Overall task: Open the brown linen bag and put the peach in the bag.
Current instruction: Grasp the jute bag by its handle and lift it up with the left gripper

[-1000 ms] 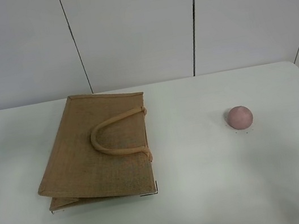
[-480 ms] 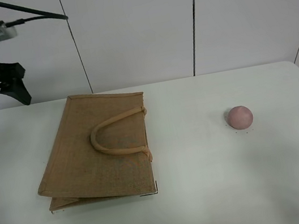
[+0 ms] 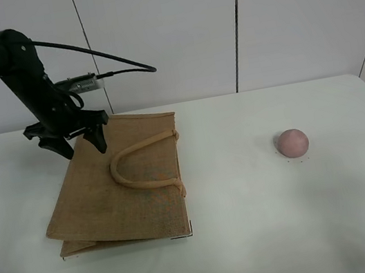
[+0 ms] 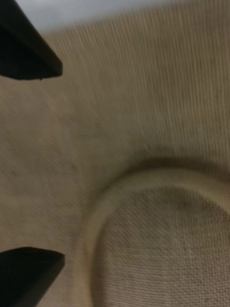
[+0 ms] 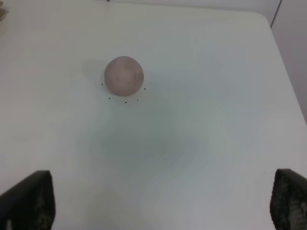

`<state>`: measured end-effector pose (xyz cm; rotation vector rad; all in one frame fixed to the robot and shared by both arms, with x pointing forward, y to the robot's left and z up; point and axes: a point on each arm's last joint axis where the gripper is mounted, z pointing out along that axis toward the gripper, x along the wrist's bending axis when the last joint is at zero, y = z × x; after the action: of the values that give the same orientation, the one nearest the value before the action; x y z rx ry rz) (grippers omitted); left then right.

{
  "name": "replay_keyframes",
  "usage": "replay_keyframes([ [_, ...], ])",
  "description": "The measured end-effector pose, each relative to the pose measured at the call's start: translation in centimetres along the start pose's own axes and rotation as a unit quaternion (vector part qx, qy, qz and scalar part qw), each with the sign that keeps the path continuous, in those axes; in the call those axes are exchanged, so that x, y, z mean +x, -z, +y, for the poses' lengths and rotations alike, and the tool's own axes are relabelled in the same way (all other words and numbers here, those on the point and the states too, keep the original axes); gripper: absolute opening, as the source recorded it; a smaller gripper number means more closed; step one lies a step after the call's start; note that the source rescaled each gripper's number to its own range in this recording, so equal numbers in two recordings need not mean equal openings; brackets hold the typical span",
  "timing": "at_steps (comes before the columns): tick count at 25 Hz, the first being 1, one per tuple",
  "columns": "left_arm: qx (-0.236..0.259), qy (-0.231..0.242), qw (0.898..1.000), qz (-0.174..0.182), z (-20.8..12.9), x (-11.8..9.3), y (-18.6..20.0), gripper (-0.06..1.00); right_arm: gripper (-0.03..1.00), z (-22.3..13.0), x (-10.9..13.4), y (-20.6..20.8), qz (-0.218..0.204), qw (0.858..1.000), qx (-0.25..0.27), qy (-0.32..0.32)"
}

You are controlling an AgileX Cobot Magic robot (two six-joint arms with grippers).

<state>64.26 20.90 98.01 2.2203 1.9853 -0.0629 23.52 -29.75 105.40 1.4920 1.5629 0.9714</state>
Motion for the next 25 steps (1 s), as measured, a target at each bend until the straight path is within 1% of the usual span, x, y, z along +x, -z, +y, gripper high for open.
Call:
replay_keyframes([
  [3, 0.000, 0.018, 1.000, -0.021, 0.5, -0.2, -1.8, 1.00, 1.00, 0.0, 0.0, 0.0, 0.000, 1.000, 0.000, 0.000],
  [6, -0.008, 0.024, 0.999, -0.029, 1.1, -0.4, -2.8, 1.00, 1.00, 0.0, 0.0, 0.0, 0.000, 1.000, 0.000, 0.000],
  [11, -0.026, 0.009, 0.999, -0.033, 1.8, -1.9, -3.6, 1.00, 1.00, 0.0, 0.0, 0.0, 0.000, 1.000, 0.000, 0.000],
  [13, -0.023, 0.002, 0.999, -0.027, 1.9, -2.1, -4.3, 1.00, 1.00, 0.0, 0.0, 0.0, 0.000, 1.000, 0.000, 0.000],
  [17, -0.008, -0.010, 1.000, -0.001, 1.9, -1.6, -5.8, 1.00, 1.00, 0.0, 0.0, 0.0, 0.000, 1.000, 0.000, 0.000],
  [19, -0.013, -0.010, 1.000, 0.008, 2.1, -1.4, -6.1, 1.00, 1.00, 0.0, 0.0, 0.0, 0.000, 1.000, 0.000, 0.000],
  [25, -0.027, -0.008, 1.000, 0.009, 2.4, -1.4, -6.0, 1.00, 1.00, 0.0, 0.0, 0.0, 0.000, 1.000, 0.000, 0.000],
])
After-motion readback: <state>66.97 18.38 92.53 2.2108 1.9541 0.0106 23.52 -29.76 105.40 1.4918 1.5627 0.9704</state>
